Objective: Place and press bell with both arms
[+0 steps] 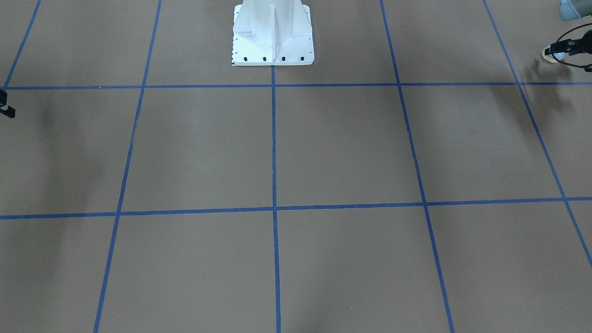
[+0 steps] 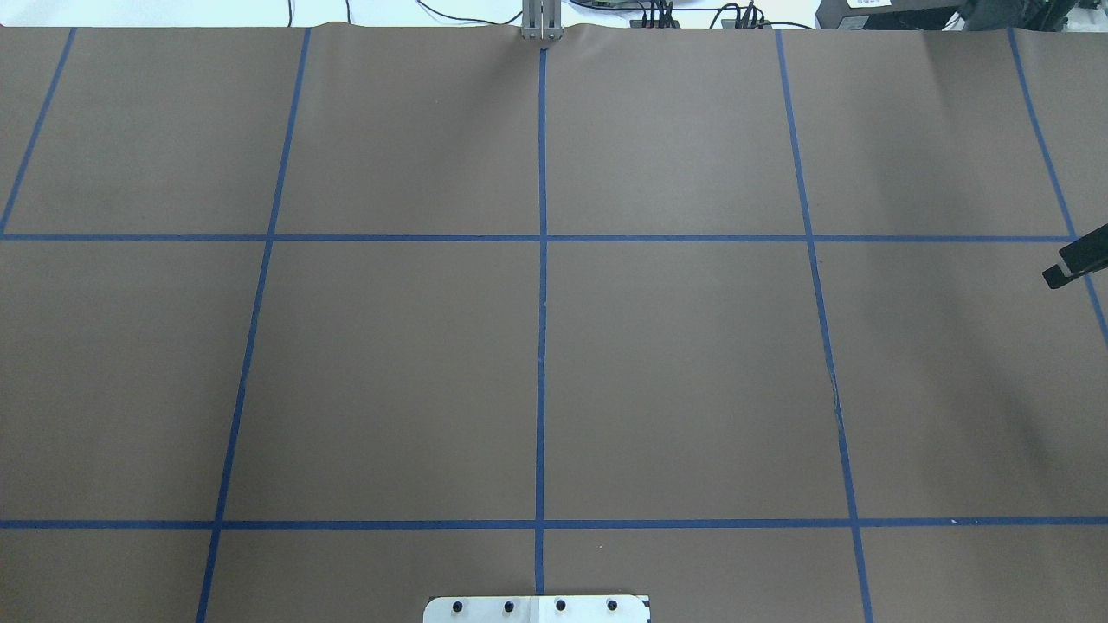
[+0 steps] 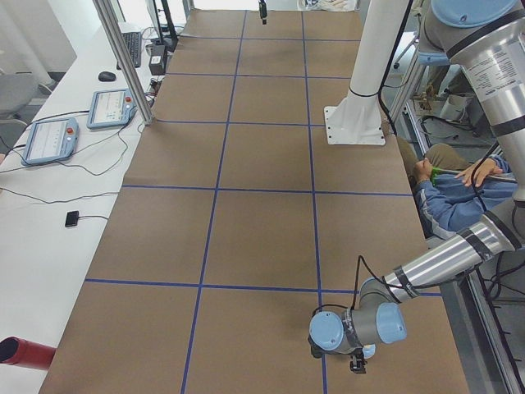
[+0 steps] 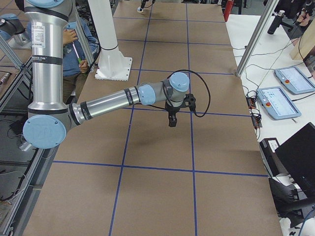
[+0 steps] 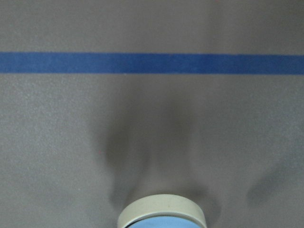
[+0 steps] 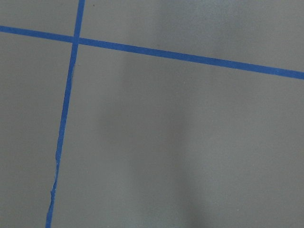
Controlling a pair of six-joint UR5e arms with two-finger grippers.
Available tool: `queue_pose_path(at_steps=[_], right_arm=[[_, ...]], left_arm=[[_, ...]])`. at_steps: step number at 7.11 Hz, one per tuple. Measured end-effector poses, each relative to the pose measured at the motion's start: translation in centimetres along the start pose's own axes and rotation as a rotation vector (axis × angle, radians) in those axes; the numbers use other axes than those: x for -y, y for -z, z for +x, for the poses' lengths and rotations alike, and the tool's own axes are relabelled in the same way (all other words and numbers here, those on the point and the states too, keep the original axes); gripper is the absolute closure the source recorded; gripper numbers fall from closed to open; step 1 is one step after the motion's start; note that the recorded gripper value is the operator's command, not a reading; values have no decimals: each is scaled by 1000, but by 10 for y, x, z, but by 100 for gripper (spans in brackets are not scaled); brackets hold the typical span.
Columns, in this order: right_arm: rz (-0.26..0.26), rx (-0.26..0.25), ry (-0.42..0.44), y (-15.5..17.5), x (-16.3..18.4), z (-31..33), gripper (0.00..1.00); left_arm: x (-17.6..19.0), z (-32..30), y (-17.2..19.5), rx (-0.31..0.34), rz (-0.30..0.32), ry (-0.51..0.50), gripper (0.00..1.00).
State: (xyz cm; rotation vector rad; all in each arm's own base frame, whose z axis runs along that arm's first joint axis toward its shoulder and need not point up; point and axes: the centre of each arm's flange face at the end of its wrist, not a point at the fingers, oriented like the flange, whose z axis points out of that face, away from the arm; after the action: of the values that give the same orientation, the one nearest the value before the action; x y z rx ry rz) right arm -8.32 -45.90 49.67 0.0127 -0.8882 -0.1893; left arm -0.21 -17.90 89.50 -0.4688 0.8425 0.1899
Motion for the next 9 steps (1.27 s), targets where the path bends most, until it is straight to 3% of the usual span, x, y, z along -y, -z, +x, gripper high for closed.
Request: queue_pose_path(at_steps=[9], right_arm=[[-15, 1, -1, -6, -3, 0, 0]], left_arm=[[0, -5, -5, -4, -1, 2, 1]])
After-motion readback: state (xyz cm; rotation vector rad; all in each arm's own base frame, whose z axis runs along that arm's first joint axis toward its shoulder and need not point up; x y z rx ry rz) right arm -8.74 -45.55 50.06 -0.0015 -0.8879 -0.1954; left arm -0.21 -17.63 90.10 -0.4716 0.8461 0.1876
